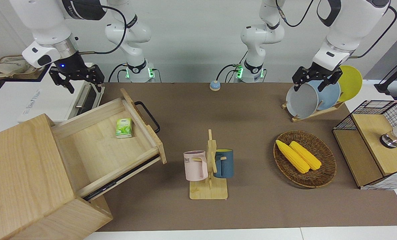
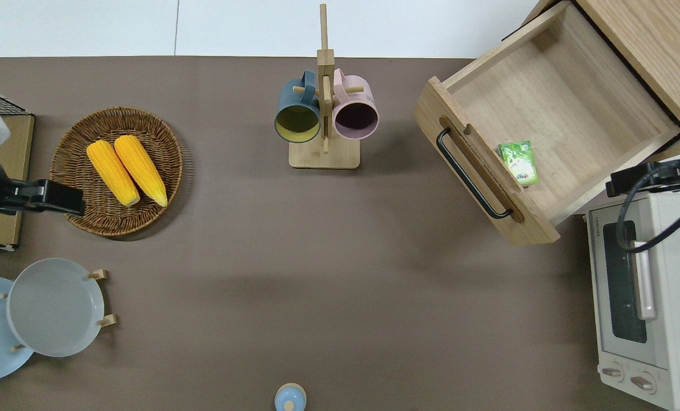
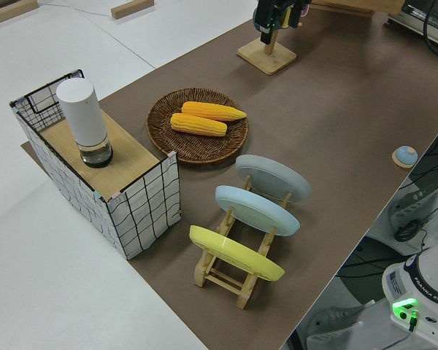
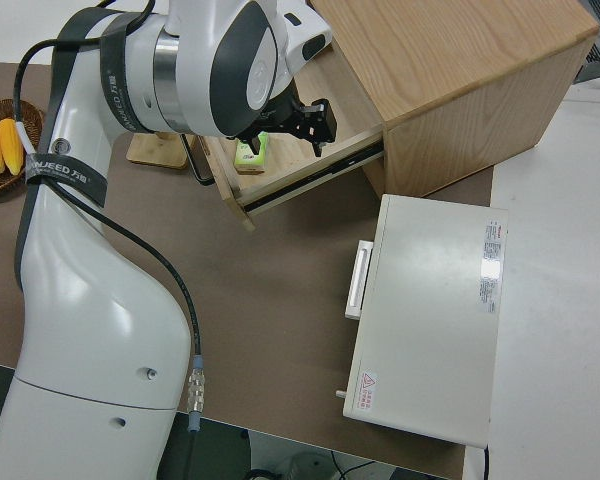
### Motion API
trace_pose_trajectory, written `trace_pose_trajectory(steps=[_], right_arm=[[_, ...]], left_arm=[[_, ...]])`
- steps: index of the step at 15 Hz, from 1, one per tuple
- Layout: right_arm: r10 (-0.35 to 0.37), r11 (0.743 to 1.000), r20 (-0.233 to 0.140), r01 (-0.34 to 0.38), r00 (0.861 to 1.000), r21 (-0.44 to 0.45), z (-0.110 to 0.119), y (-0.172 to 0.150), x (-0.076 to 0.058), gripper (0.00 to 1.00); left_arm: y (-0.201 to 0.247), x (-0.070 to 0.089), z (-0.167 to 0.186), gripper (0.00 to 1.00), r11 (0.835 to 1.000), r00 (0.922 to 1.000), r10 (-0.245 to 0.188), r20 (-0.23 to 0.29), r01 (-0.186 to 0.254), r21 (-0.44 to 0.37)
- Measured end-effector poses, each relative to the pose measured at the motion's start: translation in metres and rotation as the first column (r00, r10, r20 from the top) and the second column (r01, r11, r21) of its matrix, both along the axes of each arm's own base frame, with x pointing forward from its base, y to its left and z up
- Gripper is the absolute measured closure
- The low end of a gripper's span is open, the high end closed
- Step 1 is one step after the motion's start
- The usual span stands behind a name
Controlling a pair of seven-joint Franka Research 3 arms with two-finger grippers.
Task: Slide drawer open with right arm
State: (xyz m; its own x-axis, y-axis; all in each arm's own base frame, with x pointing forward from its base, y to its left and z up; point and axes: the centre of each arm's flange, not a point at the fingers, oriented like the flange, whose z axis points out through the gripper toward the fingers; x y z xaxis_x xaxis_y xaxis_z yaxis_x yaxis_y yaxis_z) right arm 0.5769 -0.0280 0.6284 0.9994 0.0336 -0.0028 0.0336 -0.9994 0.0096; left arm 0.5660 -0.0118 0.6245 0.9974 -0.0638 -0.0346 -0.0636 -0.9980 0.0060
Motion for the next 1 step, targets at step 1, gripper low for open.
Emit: trace_pose_trajectory(steps=[1], right_arm=[[0.0,1.0,0.004,0.0,1.0,0.0,-0.0005,-0.0003,0.0012,0.01]], left_arm=[[0.0,0.0,0.0,0.0,1.0,1.0,0.0,0.0,0.0,0.0]])
